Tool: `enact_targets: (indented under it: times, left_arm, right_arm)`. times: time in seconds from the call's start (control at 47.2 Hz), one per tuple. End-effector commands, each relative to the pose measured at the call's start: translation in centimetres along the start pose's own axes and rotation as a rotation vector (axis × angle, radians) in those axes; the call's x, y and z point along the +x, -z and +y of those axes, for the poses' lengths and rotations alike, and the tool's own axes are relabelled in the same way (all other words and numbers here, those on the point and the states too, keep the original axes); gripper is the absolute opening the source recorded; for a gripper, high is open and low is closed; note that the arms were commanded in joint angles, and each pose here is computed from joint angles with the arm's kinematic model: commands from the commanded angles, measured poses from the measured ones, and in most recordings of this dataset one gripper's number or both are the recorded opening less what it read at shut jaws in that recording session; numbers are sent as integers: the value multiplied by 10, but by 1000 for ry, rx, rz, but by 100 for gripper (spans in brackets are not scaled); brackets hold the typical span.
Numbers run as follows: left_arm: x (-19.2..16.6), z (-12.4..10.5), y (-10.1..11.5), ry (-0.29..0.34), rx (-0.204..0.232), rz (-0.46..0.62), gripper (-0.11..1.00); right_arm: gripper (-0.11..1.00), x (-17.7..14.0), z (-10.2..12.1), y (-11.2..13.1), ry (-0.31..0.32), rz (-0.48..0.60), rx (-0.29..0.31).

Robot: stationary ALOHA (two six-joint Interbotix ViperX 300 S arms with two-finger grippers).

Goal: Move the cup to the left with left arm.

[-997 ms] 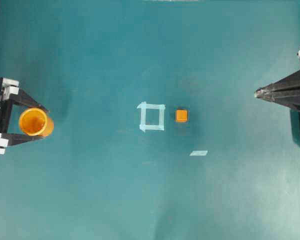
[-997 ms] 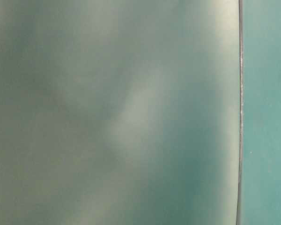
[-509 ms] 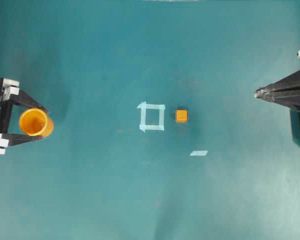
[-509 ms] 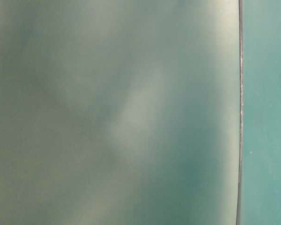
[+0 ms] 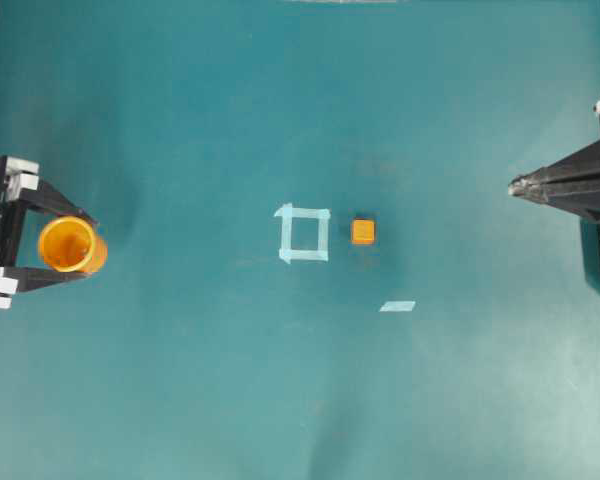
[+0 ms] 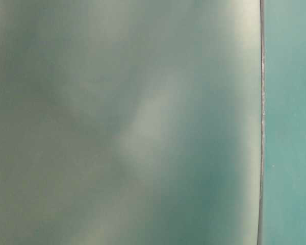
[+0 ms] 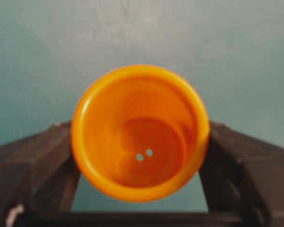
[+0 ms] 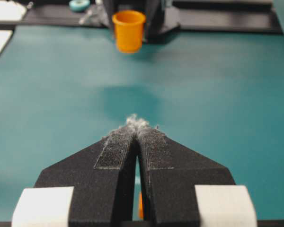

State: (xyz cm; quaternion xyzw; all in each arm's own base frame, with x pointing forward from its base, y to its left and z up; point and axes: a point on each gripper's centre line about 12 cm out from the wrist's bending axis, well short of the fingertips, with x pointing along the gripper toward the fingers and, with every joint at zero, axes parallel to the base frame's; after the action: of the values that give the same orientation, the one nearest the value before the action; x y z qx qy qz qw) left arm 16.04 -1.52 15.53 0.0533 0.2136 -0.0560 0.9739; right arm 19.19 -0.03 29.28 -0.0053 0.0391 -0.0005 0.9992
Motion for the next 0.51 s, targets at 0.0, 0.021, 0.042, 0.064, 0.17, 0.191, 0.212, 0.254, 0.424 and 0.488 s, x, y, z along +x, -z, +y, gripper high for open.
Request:
enact_targets:
  times: [0.0, 0.021, 0.042, 0.064, 0.17, 0.191, 0.212, 0.254, 0.424, 0.488]
  left_arm:
    - [1, 0, -2, 1, -1, -2, 70]
    - [1, 0, -3, 2, 0, -3, 70]
    - [1, 0, -2, 3, 0, -2, 70]
    - [1, 0, -2, 1, -1, -2, 70]
    - [1, 0, -3, 1, -1, -2, 70]
    - [1, 0, -3, 1, -1, -2, 70]
    - [1, 0, -3, 1, -1, -3, 70]
    - [1, 0, -3, 2, 0, -3, 70]
    - [1, 0, -3, 1, -2, -2, 70]
    - [1, 0, -2, 1, -2, 0, 70]
  right_arm:
    - [-1, 2, 0, -13, 0, -32, -3]
    - [-1, 2, 0, -13, 0, -34, 0]
    - [-1, 2, 0, -13, 2, -34, -3]
    - [-1, 2, 0, -13, 0, -34, -2]
    - [-1, 2, 0, -13, 0, -32, -3]
    - [-1, 2, 0, -13, 0, -34, -3]
    - [-1, 2, 0, -13, 0, -32, -3]
    - [-1, 2, 0, -13, 0, -35, -2]
    - [-1, 2, 0, -13, 0, -35, -3]
    - [-1, 2, 0, -13, 0, -35, -3]
